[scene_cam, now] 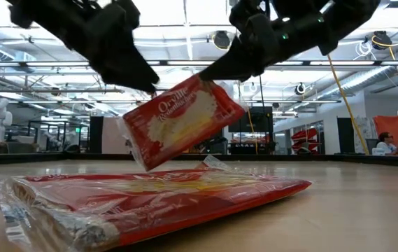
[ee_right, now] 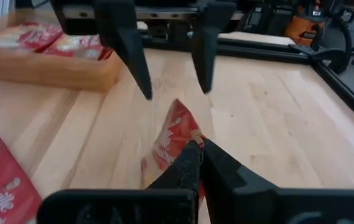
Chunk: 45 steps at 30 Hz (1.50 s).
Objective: Sort popcorn bags into baskets
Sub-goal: Put the red popcorn bag into the orange bin
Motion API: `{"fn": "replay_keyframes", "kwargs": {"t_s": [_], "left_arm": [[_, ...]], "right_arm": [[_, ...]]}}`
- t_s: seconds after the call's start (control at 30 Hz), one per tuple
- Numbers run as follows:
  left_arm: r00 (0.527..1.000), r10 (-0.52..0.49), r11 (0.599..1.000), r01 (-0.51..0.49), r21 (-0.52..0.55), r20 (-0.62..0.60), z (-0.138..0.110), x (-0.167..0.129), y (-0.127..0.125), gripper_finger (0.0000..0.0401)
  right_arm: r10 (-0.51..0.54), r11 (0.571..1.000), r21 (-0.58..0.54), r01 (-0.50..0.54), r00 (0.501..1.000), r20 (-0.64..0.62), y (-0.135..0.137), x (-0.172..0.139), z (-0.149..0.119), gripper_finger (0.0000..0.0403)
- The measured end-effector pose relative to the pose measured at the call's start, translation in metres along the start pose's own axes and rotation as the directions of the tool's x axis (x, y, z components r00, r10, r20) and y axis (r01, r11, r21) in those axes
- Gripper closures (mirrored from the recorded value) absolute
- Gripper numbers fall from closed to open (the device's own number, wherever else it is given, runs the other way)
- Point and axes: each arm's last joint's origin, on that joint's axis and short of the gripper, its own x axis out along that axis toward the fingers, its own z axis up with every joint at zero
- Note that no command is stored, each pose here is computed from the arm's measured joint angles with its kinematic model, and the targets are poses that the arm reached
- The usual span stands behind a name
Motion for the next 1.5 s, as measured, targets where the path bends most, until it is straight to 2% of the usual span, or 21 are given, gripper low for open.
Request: {"fn": "replay_keyframes", "kwargs": {"t_s": [0.13, 0.33, 0.4, 0.67, 0.77, 0.9, 1.17, 1.23, 1.3, 1.5], "left_arm": [[1.0, -0.003, 0.999, 0.003, 0.047, -0.006, -0.001, 0.015, 0.005, 0.0169], [0.986, -0.161, 0.987, 0.162, 0.016, -0.043, 0.002, 0.025, 0.019, 0.018], [0.98, -0.192, 0.981, 0.193, 0.006, -0.044, 0.003, 0.026, 0.023, 0.0174], [0.973, -0.215, 0.976, 0.216, -0.004, -0.087, -0.001, 0.034, 0.032, 0.0123], [0.971, -0.226, 0.974, 0.226, -0.017, -0.074, 0.0, 0.035, 0.031, 0.0121], [0.973, -0.222, 0.974, 0.218, -0.065, -0.057, 0.001, 0.036, 0.03, 0.0171], [0.945, -0.316, 0.948, 0.311, -0.062, -0.084, 0.003, 0.027, 0.028, 0.0374], [0.941, -0.327, 0.944, 0.319, -0.087, -0.093, 0.006, 0.02, 0.031, 0.0385], [0.932, -0.343, 0.937, 0.332, -0.109, -0.114, 0.007, 0.012, 0.033, 0.0381], [0.898, -0.404, 0.91, 0.375, -0.178, -0.175, 0.009, -0.028, 0.03, 0.0388]], "right_arm": [[0.007, 1.0, -0.026, -0.007, 1.0, -0.01, 0.002, -0.001, -0.003, 0.0403], [0.011, 0.996, -0.093, -0.011, 1.0, -0.001, 0.003, -0.001, -0.003, 0.0403], [0.011, 0.995, -0.102, -0.011, 1.0, 0.003, 0.003, -0.001, -0.002, 0.0403], [0.011, 0.994, -0.105, -0.011, 1.0, 0.003, 0.003, -0.001, -0.002, 0.0403], [0.01, 0.994, -0.105, -0.01, 1.0, 0.003, 0.003, -0.001, -0.002, 0.0403], [0.01, 0.994, -0.105, -0.01, 1.0, 0.004, 0.003, -0.001, -0.002, 0.0403], [0.01, 0.995, -0.104, -0.008, 1.0, 0.017, 0.003, -0.001, -0.001, 0.0403], [0.01, 0.995, -0.101, -0.006, 0.999, 0.032, 0.003, -0.001, 0.0, 0.0399], [0.002, 0.995, -0.095, 0.002, 0.999, 0.043, 0.003, -0.001, 0.002, 0.039], [-0.027, 0.995, -0.097, 0.033, 0.997, 0.069, 0.001, -0.009, 0.01, 0.0343]]}}
